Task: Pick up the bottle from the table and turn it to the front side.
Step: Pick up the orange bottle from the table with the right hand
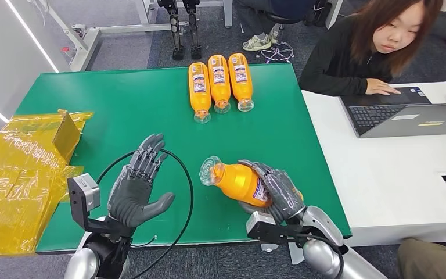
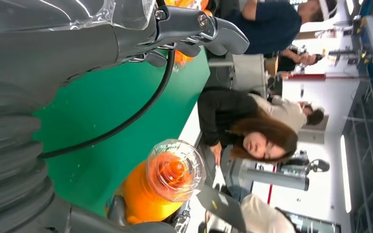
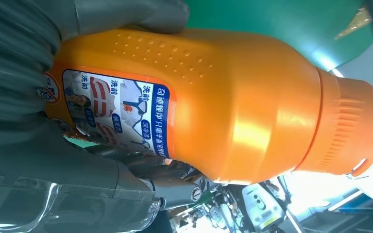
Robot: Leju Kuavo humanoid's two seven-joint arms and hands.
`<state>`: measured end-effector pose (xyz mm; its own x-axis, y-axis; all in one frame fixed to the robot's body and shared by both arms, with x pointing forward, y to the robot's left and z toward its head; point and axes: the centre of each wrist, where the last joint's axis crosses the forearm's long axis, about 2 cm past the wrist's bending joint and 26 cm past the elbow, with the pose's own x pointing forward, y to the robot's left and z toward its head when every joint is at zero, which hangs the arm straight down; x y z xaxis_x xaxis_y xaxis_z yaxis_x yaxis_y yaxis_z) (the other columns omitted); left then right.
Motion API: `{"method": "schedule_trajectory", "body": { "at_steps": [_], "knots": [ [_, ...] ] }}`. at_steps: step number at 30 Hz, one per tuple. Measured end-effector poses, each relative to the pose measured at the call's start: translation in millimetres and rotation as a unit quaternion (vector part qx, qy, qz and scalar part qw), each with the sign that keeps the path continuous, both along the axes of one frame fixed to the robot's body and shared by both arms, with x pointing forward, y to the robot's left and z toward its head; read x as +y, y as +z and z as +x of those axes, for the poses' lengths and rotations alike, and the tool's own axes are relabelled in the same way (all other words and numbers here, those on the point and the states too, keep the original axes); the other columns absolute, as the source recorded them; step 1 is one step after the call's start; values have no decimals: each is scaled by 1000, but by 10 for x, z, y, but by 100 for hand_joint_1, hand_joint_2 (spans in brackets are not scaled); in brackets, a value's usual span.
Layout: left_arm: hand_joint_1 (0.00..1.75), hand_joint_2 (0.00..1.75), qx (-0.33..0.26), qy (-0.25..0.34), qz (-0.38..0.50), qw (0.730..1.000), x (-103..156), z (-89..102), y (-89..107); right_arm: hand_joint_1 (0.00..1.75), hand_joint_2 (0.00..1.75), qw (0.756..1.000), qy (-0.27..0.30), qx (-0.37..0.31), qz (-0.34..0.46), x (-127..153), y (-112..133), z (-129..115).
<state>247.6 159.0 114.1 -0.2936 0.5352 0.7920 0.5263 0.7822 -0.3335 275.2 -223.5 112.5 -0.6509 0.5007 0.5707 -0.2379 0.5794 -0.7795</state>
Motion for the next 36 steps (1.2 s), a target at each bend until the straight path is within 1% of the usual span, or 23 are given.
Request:
{"method": "schedule_trajectory", "body": {
  "at_steps": [8,18,25,29,36],
  "knots": [
    [0,175,7,-16,6,1000,-52,79,-30,175,175,999,5,-30,26,106,34,-129],
    [0,175,21,-18,6,1000,-167,127,-62,175,175,994,27,-70,82,439,301,-148],
    [0,175,26,-23,0,999,-221,89,-89,175,175,989,47,-86,110,637,512,-54],
    [0,175,27,-24,-2,999,-233,49,-97,175,175,988,58,-84,118,705,549,-49],
    [0,175,11,-19,-10,1000,-225,-13,-20,175,175,985,90,-70,132,884,608,-54]
  ]
}}
